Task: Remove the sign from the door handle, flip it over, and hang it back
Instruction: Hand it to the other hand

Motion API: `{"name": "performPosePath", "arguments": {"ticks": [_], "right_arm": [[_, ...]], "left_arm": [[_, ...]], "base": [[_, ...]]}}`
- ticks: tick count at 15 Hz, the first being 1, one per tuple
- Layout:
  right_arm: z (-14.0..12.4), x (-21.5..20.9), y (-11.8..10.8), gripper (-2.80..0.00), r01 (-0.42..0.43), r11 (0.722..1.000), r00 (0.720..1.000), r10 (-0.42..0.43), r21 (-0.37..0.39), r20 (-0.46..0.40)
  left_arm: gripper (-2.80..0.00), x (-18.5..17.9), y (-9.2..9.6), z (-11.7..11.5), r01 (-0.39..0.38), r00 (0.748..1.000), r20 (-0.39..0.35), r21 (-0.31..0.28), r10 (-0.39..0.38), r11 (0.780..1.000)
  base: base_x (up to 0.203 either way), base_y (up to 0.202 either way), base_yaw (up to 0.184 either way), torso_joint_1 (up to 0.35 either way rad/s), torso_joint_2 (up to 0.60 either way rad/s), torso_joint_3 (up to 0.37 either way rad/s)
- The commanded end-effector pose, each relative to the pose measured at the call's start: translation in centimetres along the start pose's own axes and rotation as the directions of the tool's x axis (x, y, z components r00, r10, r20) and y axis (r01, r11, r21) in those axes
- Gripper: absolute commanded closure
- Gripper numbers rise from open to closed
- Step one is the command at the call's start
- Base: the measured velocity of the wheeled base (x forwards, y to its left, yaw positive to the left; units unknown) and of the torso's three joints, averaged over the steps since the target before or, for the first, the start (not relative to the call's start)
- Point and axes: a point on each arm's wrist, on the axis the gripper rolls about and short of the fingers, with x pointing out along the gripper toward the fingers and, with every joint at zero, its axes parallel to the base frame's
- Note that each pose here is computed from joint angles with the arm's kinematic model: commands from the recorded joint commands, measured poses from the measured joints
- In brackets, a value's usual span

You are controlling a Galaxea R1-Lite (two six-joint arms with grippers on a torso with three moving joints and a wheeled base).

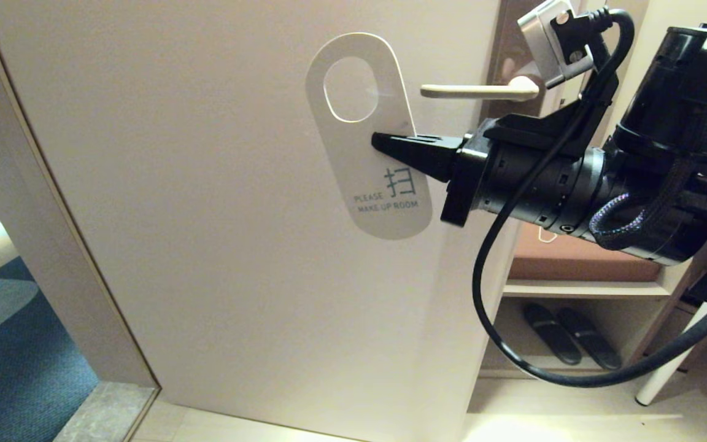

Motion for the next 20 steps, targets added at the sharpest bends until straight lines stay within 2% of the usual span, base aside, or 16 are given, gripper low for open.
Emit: {"name": "performPosePath", "arguments": {"ticks": [1,4,11,14,17,18,20], "right_arm": [[-0.5,0.5,0.3,0.0,-0.115,0.993,0.993,0.115,0.007,-0.019],[-1.0,1.0,0.3,0.0,-0.23,0.973,0.972,0.231,0.015,-0.035],[-1.3,3.8,-0.7,0.0,-0.234,0.972,0.972,0.234,0.004,-0.022],[-1.7,4.7,-0.8,0.0,-0.243,0.97,0.97,0.243,0.007,-0.023],[-1.8,4.9,-0.3,0.0,-0.26,0.966,0.965,0.26,0.01,-0.026],[-1.9,4.9,-0.2,0.0,-0.262,0.965,0.965,0.262,0.01,-0.027],[-1.9,5.0,-0.2,0.0,-0.265,0.964,0.964,0.265,0.012,-0.027]], "left_arm": [[0.0,0.0,0.0,0.0,0.0,1.0,-0.001,0.001,0.0,1.0],[0.0,0.0,0.0,0.0,0.0,1.0,-0.001,0.001,0.0,1.0],[0.0,0.0,0.0,0.0,0.007,1.0,-0.003,0.017,-0.007,1.0],[0.0,0.0,0.0,0.0,0.019,1.0,0.0,0.063,-0.019,0.998],[0.0,0.0,-0.1,0.3,0.053,0.998,0.01,0.154,-0.055,0.987],[0.0,-0.1,-0.1,0.6,0.059,0.998,0.015,0.16,-0.062,0.985],[0.0,0.0,-0.1,2.6,0.101,0.994,0.015,0.149,-0.104,0.984]], "base": [[0.0,0.0,0.0,0.0,0.0,0.0],[0.0,0.0,0.0,0.0,0.0,0.0],[0.0,0.0,0.0,0.0,0.0,0.0],[0.0,0.0,0.0,0.0,0.0,0.0],[0.0,0.0,0.0,0.0,0.0,0.0],[0.0,0.0,0.0,0.0,0.0,0.0],[0.0,0.0,0.0,0.0,0.0,0.0]]}}
